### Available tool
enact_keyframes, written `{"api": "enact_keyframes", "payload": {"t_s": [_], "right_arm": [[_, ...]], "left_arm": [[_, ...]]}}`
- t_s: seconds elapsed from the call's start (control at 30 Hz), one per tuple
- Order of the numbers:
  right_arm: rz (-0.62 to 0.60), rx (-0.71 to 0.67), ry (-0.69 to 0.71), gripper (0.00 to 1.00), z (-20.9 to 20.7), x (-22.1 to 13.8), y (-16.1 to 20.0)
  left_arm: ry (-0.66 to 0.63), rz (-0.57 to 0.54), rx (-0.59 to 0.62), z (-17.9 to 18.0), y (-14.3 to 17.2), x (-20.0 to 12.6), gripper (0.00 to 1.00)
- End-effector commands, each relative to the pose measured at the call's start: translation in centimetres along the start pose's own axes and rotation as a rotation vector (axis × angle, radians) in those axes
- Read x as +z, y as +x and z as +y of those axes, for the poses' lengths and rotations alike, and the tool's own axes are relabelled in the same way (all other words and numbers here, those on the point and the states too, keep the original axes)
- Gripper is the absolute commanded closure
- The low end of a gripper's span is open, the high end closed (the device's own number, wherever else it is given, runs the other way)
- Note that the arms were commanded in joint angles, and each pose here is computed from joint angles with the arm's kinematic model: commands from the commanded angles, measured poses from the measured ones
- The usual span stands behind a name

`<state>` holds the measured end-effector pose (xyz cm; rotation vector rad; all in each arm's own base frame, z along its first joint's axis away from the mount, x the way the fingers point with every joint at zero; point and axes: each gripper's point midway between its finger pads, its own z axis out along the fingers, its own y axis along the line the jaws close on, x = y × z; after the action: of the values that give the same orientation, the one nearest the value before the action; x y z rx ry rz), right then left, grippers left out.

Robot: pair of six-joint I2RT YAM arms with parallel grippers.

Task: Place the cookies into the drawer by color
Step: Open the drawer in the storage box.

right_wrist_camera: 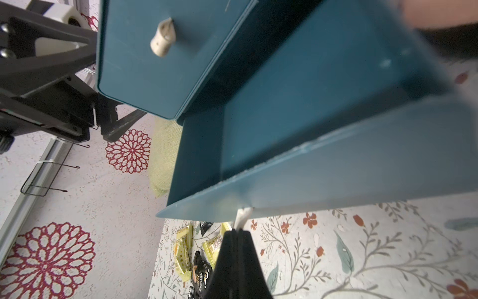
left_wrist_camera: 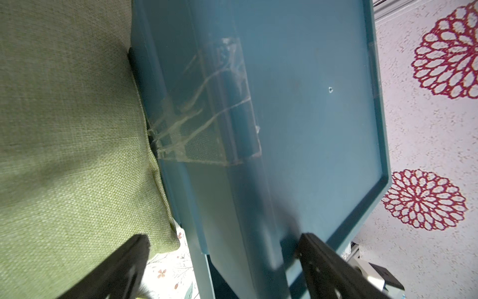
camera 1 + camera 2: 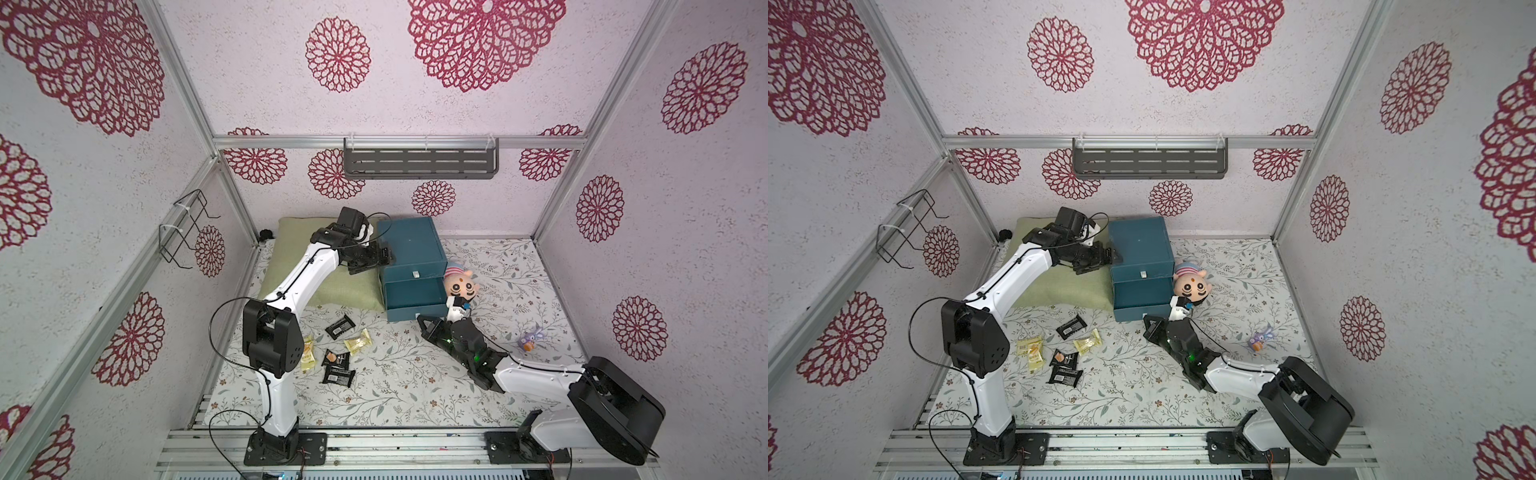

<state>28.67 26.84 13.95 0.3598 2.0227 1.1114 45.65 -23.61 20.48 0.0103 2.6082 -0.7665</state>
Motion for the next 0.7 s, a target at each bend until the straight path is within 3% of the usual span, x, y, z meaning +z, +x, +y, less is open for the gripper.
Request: {"api": "enact_keyframes", "payload": {"t_s": [0.0,0.67], "right_arm": [[-0.024,-0.034,-0.02,1.0,0.9,-0.8,-0.2],[-0.034,-0.058,0.016,1.0,-0.3,-2.5,0.8]], "left_arm": [[-0.101,0.069,-0.022,2.9,2.0,0.4,0.03],[-0.105,0.068,-0.025,3.1,2.0,0.5,0.03]]}}
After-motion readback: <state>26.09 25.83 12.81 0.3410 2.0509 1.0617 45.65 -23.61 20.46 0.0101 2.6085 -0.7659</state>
